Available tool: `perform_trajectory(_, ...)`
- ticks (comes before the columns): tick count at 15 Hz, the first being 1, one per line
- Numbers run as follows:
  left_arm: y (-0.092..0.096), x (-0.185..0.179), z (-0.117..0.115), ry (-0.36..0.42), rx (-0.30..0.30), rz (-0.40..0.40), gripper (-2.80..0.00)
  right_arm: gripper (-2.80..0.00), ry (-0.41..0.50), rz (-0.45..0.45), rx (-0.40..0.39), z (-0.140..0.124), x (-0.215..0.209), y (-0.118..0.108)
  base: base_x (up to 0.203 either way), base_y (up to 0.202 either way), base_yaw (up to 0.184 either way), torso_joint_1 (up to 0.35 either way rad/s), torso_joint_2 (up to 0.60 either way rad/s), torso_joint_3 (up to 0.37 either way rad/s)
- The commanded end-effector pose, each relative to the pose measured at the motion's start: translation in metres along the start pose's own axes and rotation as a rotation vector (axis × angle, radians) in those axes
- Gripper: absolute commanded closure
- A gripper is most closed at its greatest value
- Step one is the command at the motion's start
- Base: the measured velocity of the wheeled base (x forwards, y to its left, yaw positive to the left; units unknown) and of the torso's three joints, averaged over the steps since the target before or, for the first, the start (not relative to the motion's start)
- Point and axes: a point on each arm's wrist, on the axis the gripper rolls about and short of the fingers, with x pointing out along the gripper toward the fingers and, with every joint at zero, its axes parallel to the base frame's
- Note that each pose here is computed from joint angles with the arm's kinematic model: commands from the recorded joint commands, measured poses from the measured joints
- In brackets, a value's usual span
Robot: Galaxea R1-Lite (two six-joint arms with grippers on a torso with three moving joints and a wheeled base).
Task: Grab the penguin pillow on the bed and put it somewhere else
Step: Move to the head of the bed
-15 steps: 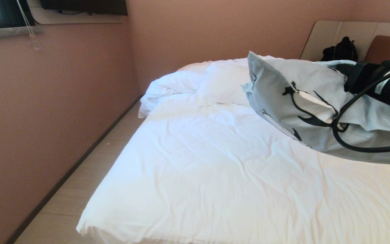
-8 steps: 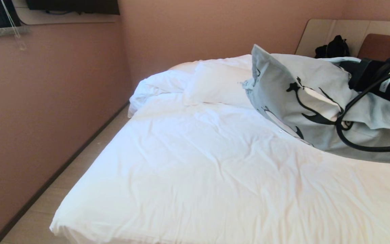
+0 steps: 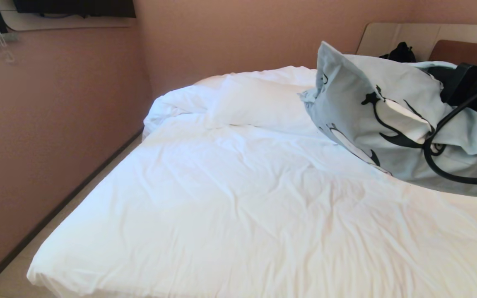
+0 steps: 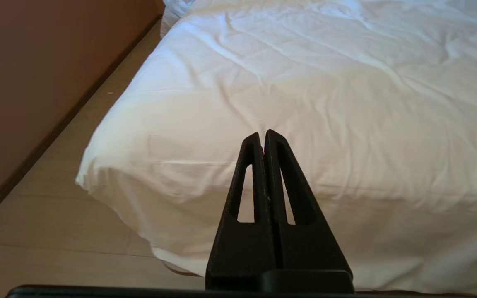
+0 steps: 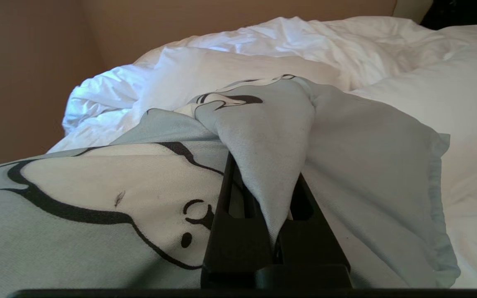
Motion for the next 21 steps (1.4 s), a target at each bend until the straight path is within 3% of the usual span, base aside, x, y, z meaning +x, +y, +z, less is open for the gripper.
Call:
perform_trajectory(1,0.000,0.000,0.000,-0.001,0.000,0.000,0.00,0.00,-0.020,-0.026,-0.003,0.005,-0.002,-0.006,0.000,-0.193,0.001,0.000,0.00,0.005)
perform_trajectory(8,0.000,0.000,0.000,-0.001,0.000,0.000,0.00,0.00,-0.036,-0.138,-0.031,0.010,0.006,-0.031,0.000,-0.195,0.000,0.001,0.00,0.005)
perform_trajectory(14,0.000,0.000,0.000,-0.001,0.000,0.000,0.00,0.00,-0.063,-0.155,-0.035,0.017,-0.001,-0.035,0.000,-0.194,0.001,0.004,0.00,0.002)
perform_trajectory(21,0.000,0.000,0.000,-0.001,0.000,0.000,0.00,0.00,-0.081,-0.272,-0.081,0.023,-0.001,-0.057,0.000,-0.192,0.001,0.002,0.00,0.002)
